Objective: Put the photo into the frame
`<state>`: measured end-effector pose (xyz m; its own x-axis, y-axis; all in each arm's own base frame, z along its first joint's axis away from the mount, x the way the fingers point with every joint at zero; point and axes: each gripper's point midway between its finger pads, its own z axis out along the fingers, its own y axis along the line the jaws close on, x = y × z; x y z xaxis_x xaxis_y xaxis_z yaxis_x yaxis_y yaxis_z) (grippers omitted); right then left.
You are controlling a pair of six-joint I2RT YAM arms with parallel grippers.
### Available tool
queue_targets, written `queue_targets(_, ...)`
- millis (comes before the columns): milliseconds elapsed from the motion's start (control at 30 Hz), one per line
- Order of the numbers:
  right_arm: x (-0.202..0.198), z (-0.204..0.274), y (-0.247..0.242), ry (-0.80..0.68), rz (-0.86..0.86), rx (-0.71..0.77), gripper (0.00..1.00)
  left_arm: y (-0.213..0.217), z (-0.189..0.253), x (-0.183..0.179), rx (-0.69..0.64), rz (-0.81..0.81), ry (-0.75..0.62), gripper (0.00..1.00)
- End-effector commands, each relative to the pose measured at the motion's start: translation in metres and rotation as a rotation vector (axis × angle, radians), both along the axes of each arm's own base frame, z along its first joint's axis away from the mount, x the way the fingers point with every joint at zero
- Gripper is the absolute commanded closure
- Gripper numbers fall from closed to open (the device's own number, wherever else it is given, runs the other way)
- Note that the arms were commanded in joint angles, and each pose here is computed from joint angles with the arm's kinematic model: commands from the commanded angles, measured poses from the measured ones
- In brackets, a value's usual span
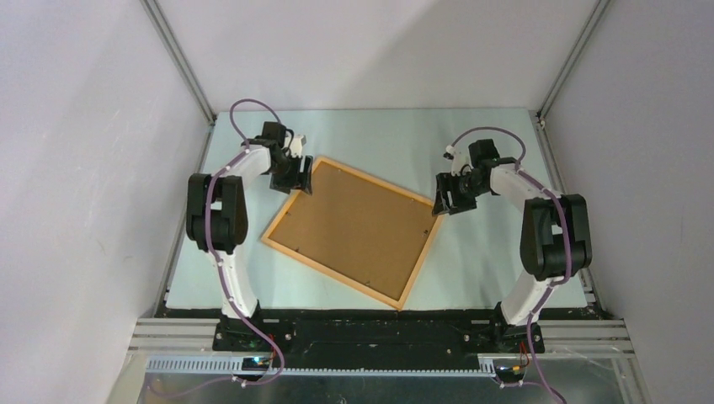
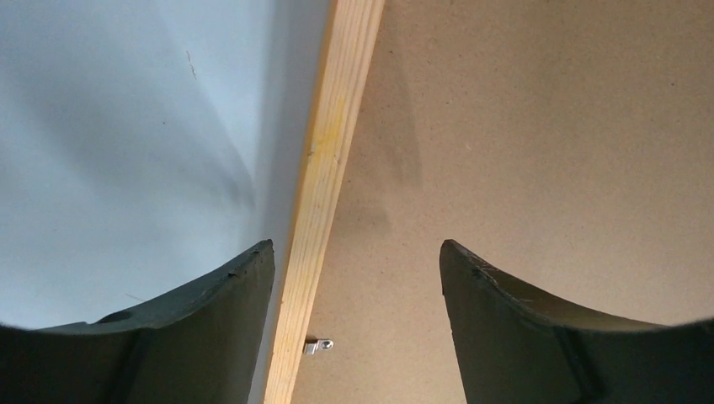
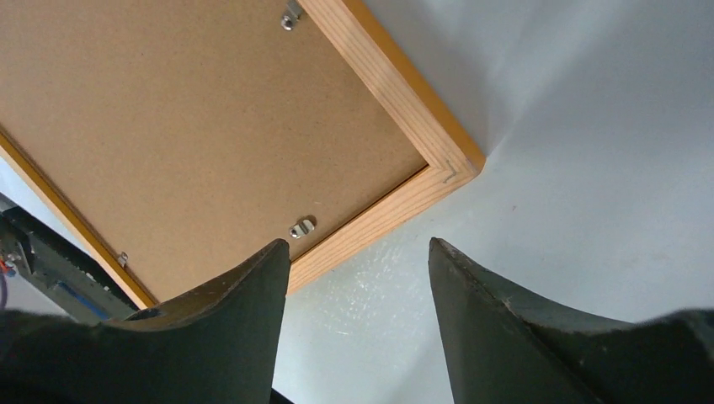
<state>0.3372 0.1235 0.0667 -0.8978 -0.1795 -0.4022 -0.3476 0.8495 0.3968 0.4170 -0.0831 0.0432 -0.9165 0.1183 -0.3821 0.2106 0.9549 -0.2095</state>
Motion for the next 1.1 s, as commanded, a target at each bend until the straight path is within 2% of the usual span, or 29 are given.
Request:
queue_targets(0, -0.003, -0.012, 0.011, 0.079, -0.023, 0.080, 0.35, 0.002, 0.002, 0.013, -0.002, 0.023, -0.020, 0.24)
queue_targets(233, 0.000, -0.028, 0.009, 0.107, -0.044, 0.065, 0.36, -0.002, -0.002, 0.006, -0.023, 0.015, 0.001, 0.33)
queue_targets(467, 0.003, -0.037, 0.010, 0.138, -0.053, 0.061, 0.38, -0.007, -0.008, -0.013, -0.059, 0.000, 0.042, 0.53)
queue_targets(667, 0.014, -0.038, 0.010, 0.134, -0.053, 0.056, 0.48, -0.014, -0.011, -0.036, -0.106, 0.003, 0.088, 0.69)
queue_targets(867, 0.042, -0.024, 0.013, 0.106, -0.045, 0.086, 0.55, -0.023, -0.012, -0.059, -0.166, -0.011, 0.132, 0.78)
queue_targets(1067, 0.073, -0.014, 0.019, 0.088, -0.015, 0.124, 0.56, -0.030, -0.011, -0.081, -0.200, -0.047, 0.154, 0.81)
